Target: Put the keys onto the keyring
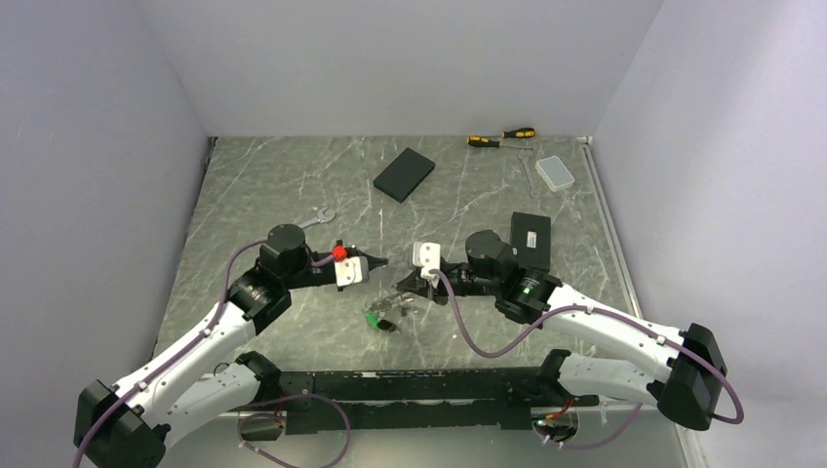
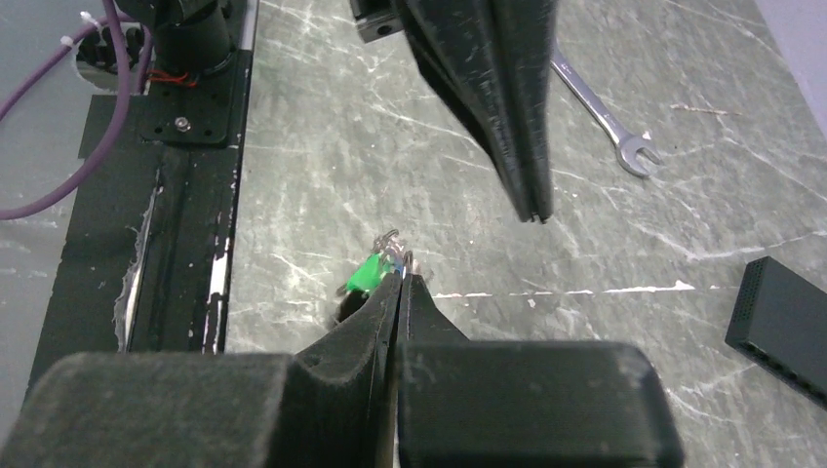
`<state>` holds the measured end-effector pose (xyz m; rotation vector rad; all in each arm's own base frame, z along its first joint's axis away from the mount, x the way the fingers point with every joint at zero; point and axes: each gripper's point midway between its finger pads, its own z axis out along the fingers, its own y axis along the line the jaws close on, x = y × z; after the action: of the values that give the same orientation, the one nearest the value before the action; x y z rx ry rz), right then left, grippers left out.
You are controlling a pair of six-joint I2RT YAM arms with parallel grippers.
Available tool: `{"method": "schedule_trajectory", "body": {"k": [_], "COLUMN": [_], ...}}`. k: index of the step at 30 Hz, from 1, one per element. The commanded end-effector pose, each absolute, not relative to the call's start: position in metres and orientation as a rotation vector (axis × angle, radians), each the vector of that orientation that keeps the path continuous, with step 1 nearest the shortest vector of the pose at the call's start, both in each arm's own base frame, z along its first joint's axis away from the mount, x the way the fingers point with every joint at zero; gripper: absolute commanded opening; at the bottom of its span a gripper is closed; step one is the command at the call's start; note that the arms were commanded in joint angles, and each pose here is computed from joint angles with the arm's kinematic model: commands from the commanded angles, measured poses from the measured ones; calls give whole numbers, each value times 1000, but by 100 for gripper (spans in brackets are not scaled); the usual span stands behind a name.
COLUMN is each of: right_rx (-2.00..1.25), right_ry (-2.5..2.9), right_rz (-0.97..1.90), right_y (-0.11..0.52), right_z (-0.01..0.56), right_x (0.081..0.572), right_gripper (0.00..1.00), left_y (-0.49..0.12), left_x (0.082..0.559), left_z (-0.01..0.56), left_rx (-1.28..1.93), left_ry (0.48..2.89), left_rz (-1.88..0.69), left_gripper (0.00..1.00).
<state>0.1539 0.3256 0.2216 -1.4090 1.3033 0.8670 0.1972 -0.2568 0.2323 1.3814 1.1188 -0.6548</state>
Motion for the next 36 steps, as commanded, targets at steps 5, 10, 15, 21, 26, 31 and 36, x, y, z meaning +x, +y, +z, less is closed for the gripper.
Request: {"method": "schedule_trajectory", "body": {"k": [5, 10, 15, 21, 26, 31, 36], "right_rx": [-1394, -1344, -1089, -763, -626, -463, -335], "right_ry": [1231, 1268, 1378, 1446, 1539, 1590, 1623], "right_rz": [788, 767, 684, 574, 414, 327, 390], "right_y": [332, 328, 301, 263, 237, 204, 175], "right_z": [241, 238, 242, 245, 235, 229, 228], "right_x": [161, 166, 186, 212, 236, 256, 270], "right_gripper": [0, 0, 0, 0, 0, 0, 0], "left_y": [-259, -255, -256, -272, -292, -299, -296], "left_x": [205, 207, 200, 200, 208, 189, 147], "left_z": [261, 250, 237, 231, 198, 150, 147], "left_rx": [1335, 1372, 1409, 1227, 1251, 1525, 1815], "left_ry": [1096, 1141, 1163, 1242, 1531, 1493, 1124], "left_rz": [-666, -638, -666, -835, -956, -764, -792], "left_gripper": [0, 0, 8, 65, 71, 68, 66]}}
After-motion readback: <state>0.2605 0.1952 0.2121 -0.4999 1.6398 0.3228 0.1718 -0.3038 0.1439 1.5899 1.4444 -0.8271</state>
